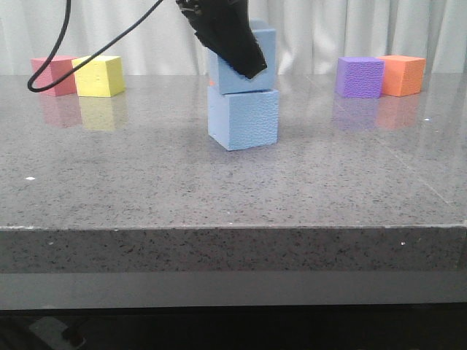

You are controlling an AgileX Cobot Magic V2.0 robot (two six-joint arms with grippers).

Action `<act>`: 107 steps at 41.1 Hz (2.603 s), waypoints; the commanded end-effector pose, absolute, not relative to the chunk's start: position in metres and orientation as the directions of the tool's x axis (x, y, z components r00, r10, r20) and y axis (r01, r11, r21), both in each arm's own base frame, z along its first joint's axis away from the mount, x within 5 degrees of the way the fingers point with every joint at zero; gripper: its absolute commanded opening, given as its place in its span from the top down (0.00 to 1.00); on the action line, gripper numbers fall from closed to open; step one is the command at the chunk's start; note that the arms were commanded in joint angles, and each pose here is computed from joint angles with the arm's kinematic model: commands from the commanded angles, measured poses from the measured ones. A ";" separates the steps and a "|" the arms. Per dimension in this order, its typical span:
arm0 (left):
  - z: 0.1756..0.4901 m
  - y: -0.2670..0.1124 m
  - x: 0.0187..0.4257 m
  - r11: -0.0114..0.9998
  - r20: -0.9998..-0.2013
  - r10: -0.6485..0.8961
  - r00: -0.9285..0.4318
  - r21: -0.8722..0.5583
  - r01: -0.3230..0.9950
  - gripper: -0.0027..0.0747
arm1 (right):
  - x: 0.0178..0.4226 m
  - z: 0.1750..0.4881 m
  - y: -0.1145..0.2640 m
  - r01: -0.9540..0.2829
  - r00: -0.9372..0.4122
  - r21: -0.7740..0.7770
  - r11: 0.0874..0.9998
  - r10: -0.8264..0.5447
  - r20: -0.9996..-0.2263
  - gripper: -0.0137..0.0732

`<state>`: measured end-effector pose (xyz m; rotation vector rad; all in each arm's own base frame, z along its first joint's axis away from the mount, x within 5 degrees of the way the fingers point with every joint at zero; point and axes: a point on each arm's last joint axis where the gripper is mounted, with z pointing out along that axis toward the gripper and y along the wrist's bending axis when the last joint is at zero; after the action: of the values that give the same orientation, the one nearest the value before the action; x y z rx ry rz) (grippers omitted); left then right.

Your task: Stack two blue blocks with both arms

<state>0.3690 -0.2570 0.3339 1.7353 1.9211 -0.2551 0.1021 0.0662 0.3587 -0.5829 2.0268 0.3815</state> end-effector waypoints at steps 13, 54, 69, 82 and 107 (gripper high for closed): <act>0.385 -0.248 0.354 0.265 -0.615 0.787 -0.056 0.255 0.930 0.18 | 0.103 0.372 0.065 -0.542 -0.358 0.021 0.840 -0.208 -0.910 0.17; 0.508 -0.143 0.234 0.826 -0.792 0.382 -0.477 0.062 0.560 0.19 | 0.103 0.371 0.066 -0.543 -0.364 0.026 0.840 -0.208 -0.908 0.17; 0.433 -0.095 0.155 0.859 -0.851 0.255 -0.460 -0.019 0.511 0.19 | 0.105 0.369 0.060 -0.488 -0.390 0.006 0.873 -0.212 -0.896 0.17; 0.371 -0.057 0.094 0.860 -0.894 0.209 -0.396 -0.025 0.510 0.19 | 0.087 0.369 0.047 -0.461 -0.394 0.024 0.887 -0.180 -0.901 0.17; 0.355 -0.049 0.081 0.859 -0.922 0.178 -0.345 -0.026 0.512 0.86 | 0.067 0.350 0.036 -0.474 -0.292 0.004 0.881 -0.153 -0.944 0.92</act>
<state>0.0784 -0.0479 0.3402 0.5489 2.0220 -0.3458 0.0648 0.0354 0.3360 -0.4790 1.9638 0.3364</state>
